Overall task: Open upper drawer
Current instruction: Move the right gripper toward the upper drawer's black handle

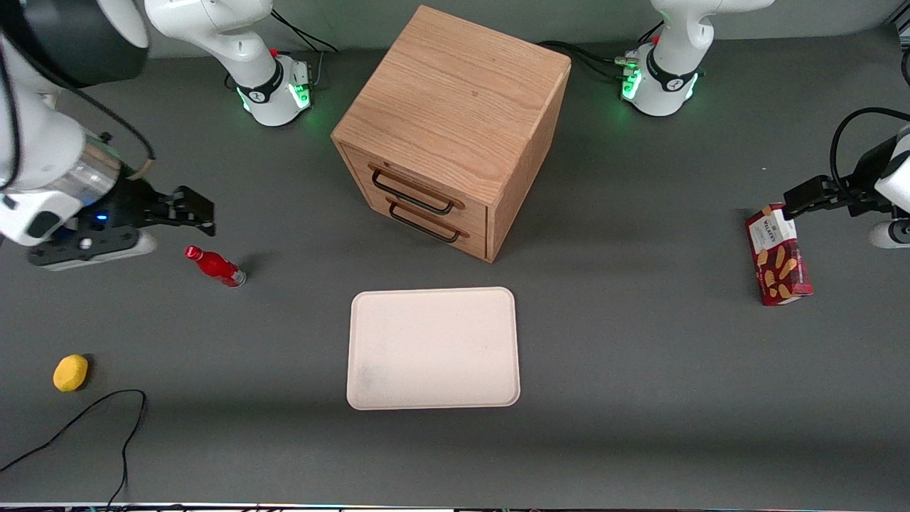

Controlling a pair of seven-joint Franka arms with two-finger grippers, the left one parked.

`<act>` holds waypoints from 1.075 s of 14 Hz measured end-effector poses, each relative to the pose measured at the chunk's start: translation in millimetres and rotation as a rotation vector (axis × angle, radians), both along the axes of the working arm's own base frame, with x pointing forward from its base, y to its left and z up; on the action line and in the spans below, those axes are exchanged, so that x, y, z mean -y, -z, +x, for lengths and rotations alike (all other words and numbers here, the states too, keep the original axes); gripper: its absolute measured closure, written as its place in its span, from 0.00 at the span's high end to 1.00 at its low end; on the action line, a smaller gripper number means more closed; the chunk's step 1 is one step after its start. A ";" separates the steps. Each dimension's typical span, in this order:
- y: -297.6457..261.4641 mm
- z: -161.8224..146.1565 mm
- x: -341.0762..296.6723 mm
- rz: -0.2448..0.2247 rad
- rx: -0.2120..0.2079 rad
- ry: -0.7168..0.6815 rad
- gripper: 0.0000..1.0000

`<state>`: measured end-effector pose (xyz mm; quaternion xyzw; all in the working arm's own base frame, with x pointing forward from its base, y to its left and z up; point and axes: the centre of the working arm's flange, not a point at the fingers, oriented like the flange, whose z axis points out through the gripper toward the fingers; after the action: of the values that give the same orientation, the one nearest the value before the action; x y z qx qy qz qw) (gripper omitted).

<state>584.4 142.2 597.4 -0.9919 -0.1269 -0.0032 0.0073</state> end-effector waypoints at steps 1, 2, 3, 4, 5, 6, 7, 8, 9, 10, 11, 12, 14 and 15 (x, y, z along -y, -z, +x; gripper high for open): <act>3.6 -1.4 -15.4 0.000 -0.001 -0.073 1.00; 6.8 -2.9 -28.4 0.003 -0.003 -0.130 1.00; 10.5 -4.7 -42.7 0.019 -0.007 -0.173 1.00; 14.0 -7.6 -57.3 0.038 -0.015 -0.205 1.00; 16.3 -11.5 -71.4 0.050 -0.022 -0.233 1.00; 17.3 -17.0 -87.1 0.057 -0.026 -0.263 1.00; 17.5 -24.1 -104.3 0.062 -0.029 -0.296 1.00; 17.6 -32.1 -121.9 0.067 -0.032 -0.330 1.00; 18.3 -40.8 -139.9 0.072 -0.036 -0.365 1.00; 19.5 -48.9 -155.9 0.076 -0.040 -0.397 1.00; 21.1 -54.8 -167.5 0.078 -0.045 -0.420 1.00; 23.4 -58.1 -174.8 0.079 -0.050 -0.436 1.00; 27.6 -62.5 -185.2 0.079 -0.057 -0.463 1.00; 29.1 -65.7 -191.3 0.080 -0.061 -0.477 1.00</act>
<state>518.6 333.5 568.2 -0.9324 -0.3570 0.0235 0.0510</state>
